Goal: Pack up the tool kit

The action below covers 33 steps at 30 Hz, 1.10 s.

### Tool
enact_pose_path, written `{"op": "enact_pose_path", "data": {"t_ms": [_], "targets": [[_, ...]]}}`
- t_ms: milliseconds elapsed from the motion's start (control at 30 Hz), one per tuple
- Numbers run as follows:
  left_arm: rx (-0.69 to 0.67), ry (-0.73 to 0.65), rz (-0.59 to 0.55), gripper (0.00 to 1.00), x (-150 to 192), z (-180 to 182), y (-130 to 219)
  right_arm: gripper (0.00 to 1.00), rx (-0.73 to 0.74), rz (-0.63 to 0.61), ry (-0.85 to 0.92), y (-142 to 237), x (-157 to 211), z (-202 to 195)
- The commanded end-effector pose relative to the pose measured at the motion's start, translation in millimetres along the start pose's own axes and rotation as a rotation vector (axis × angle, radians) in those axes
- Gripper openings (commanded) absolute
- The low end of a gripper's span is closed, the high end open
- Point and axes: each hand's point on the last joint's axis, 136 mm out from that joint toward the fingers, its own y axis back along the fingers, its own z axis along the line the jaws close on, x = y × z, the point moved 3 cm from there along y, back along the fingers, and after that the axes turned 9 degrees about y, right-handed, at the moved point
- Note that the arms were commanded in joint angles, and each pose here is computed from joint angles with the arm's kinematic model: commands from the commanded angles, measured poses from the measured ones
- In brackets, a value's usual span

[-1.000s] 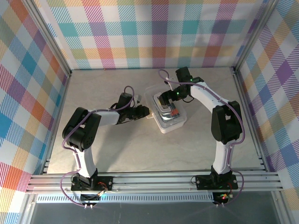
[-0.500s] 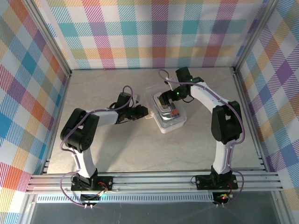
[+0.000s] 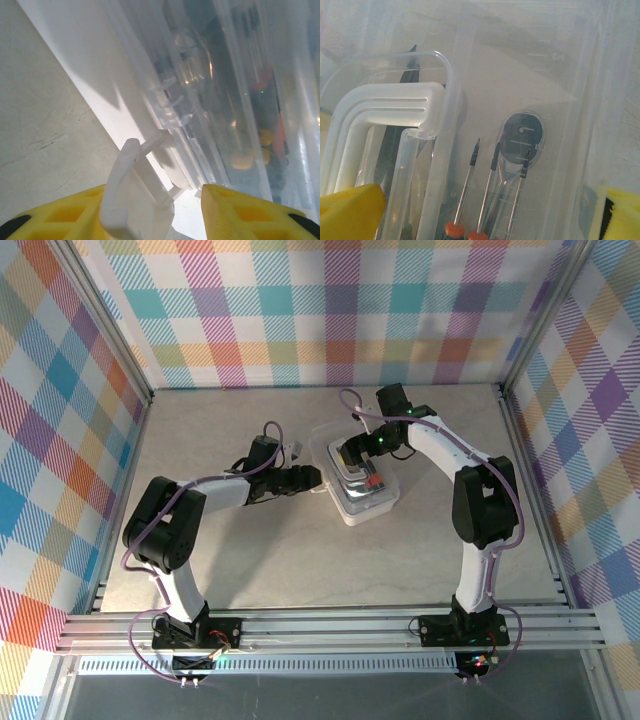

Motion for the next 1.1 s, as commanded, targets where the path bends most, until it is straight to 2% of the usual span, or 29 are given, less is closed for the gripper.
{"op": "enact_pose_path", "data": {"t_ms": [0, 500, 700, 1067], "targets": [[0.04, -0.052, 0.012, 0.5, -1, -20, 11, 0.99, -0.061, 0.312, -0.051, -47, 81, 12], [0.056, -0.062, 0.051, 0.49, 10, -24, 22, 0.99, -0.076, 0.316, -0.053, -47, 83, 15], [0.059, -0.065, 0.045, 0.43, 8, -26, 26, 0.99, -0.081, 0.316, -0.053, -46, 83, 15], [0.078, -0.056, 0.044, 0.39, 6, -27, 28, 0.99, -0.094, 0.32, -0.053, -48, 83, 17]]}}
